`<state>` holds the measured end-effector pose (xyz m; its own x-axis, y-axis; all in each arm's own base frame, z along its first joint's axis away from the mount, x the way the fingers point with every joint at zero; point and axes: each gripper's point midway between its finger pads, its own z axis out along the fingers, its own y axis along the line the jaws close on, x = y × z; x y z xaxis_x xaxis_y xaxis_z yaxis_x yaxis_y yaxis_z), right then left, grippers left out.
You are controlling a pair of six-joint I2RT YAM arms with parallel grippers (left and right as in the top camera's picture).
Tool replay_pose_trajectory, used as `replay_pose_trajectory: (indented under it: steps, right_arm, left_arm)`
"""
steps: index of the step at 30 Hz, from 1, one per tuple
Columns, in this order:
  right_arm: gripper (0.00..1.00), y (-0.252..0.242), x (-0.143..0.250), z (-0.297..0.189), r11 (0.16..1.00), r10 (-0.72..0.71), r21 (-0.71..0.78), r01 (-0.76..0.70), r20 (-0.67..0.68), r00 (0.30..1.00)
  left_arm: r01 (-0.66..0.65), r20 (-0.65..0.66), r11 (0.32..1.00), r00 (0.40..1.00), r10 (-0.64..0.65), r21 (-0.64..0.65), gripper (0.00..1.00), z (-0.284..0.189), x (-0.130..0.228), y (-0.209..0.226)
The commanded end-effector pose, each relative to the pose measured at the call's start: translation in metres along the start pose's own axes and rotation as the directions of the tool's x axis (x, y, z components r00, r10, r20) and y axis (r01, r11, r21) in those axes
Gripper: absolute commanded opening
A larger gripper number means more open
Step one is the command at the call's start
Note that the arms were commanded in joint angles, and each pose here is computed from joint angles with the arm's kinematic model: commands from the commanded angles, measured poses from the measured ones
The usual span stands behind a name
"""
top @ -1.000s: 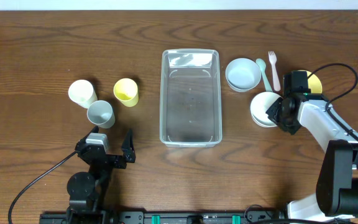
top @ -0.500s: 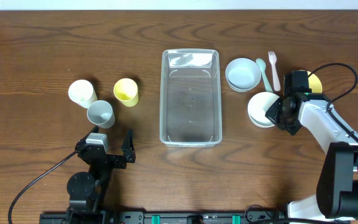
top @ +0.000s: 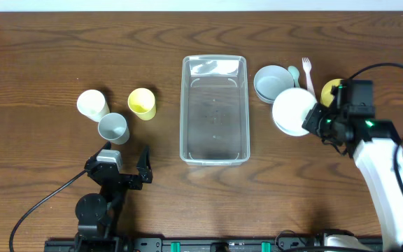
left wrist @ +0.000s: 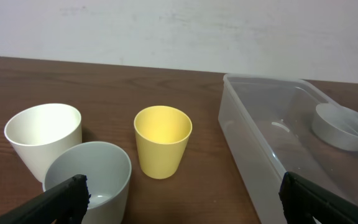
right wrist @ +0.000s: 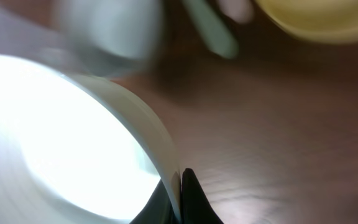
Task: Pack container
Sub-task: 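Lift the white bowl with the right gripper over the clear container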
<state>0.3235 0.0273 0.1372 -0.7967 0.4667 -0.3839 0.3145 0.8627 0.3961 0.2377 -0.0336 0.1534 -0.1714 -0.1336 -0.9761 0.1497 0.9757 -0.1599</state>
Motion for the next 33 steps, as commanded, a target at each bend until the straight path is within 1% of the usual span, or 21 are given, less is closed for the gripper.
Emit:
replay_pose_trajectory:
  steps: [1,5,8,12,19,26,30,33]
  right_arm:
    - [0.01,0.054,-0.005,-0.033,0.966,-0.123,-0.221,0.132,0.056,0.991]
    - [0.01,0.095,-0.01,-0.049,0.928,-0.175,-0.308,0.21,0.138,0.975]
    - [0.02,0.123,-0.007,-0.047,0.901,-0.203,-0.357,0.245,0.151,0.967]
    - [0.01,0.152,-0.004,-0.034,0.885,-0.246,-0.377,0.274,0.121,0.962]
    - [0.01,0.198,-0.011,0.001,0.87,-0.334,-0.375,0.32,0.029,0.942]
    - [0.02,0.226,-0.011,0.045,0.868,-0.42,-0.315,0.384,-0.053,0.906]
    - [0.02,0.223,-0.004,0.074,0.883,-0.447,-0.214,0.418,-0.106,0.888]
    - [0.02,0.217,0.004,0.094,0.886,-0.455,-0.167,0.432,-0.142,0.879]
  left_arm:
    - [-0.009,-0.03,1.0,1.0,0.009,-0.012,0.98,0.002,0.014,0.004]
    - [-0.009,-0.03,1.0,1.0,0.009,-0.012,0.98,0.002,0.014,0.004]
    - [-0.009,-0.03,1.0,1.0,0.009,-0.012,0.98,0.002,0.014,0.004]
    - [-0.009,-0.03,1.0,1.0,0.009,-0.012,0.98,0.002,0.014,0.004]
    - [-0.009,-0.03,1.0,1.0,0.009,-0.012,0.98,0.002,0.014,0.004]
    - [-0.009,-0.03,1.0,1.0,0.009,-0.012,0.98,0.002,0.014,0.004]
    - [-0.009,-0.03,1.0,1.0,0.009,-0.012,0.98,0.002,0.014,0.004]
    - [-0.009,-0.03,1.0,1.0,0.009,-0.012,0.98,0.002,0.014,0.004]
